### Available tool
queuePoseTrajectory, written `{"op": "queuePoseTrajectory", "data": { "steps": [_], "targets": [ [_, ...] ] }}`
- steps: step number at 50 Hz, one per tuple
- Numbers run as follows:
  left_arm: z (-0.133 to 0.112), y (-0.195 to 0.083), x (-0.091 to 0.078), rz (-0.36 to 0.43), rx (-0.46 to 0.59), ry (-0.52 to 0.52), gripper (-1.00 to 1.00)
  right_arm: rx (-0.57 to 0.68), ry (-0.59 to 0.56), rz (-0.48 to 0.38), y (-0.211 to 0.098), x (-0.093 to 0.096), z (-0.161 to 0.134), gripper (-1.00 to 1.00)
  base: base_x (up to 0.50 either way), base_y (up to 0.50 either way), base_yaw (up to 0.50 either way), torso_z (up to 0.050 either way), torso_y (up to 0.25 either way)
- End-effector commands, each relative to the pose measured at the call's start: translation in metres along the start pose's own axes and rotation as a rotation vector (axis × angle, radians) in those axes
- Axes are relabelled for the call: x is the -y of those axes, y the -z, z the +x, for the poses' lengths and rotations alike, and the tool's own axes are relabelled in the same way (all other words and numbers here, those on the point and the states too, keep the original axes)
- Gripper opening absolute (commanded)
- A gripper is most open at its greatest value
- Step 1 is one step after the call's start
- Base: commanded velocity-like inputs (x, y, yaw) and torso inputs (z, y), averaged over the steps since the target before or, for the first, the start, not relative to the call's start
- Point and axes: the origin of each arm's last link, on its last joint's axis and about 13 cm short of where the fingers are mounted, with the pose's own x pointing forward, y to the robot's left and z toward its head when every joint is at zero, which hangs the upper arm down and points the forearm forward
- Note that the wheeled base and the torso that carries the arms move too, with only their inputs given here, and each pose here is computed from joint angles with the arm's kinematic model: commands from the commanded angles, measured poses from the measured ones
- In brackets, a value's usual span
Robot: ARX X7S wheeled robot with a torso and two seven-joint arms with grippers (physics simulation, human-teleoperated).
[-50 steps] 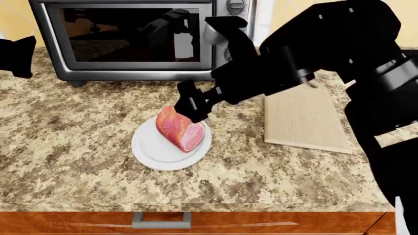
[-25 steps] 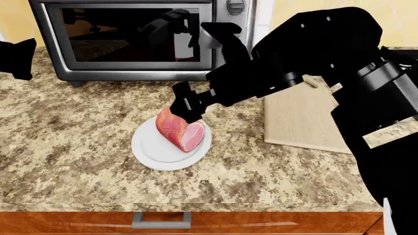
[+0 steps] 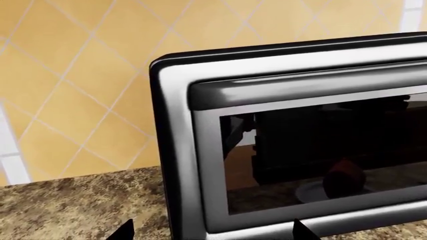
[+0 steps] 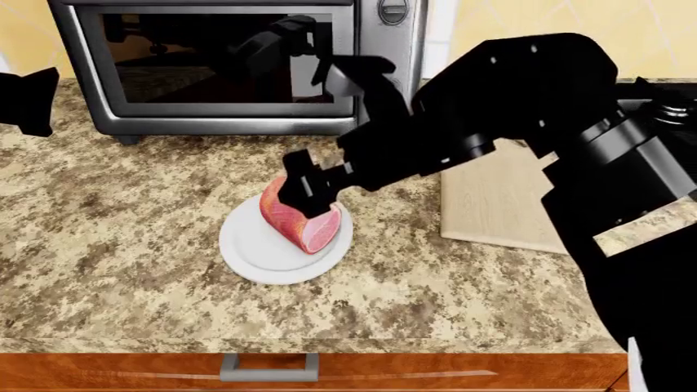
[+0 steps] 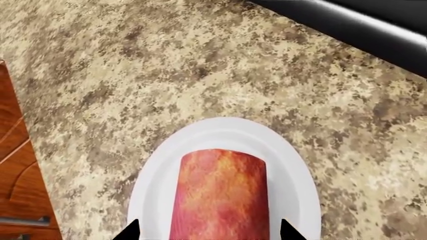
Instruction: Pick the pork loin from the plate and place it on the cutting board. Then pick the condiment bottle from the cabinet and place it next to the cutting board.
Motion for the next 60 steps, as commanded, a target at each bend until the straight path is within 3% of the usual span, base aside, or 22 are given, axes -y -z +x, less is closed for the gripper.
{"op": "queuePoseTrajectory", "data": {
  "steps": [1,60],
  "targets": [
    [-0.0003,0.0010,-0.0006,-0.002,-0.001,-0.003,1.00,-0.014,-0.009,0.007,0.0024,0.0001,0.0032,1.00,0.00,0.00,0.00,0.000,0.000],
    [0.0022,0.0057,-0.0010,-0.008,-0.007,0.001,1.00,-0.052,-0.016,0.036,0.0074,0.0044,0.0089,1.00,0.00,0.00,0.00,0.000,0.000]
  ]
}}
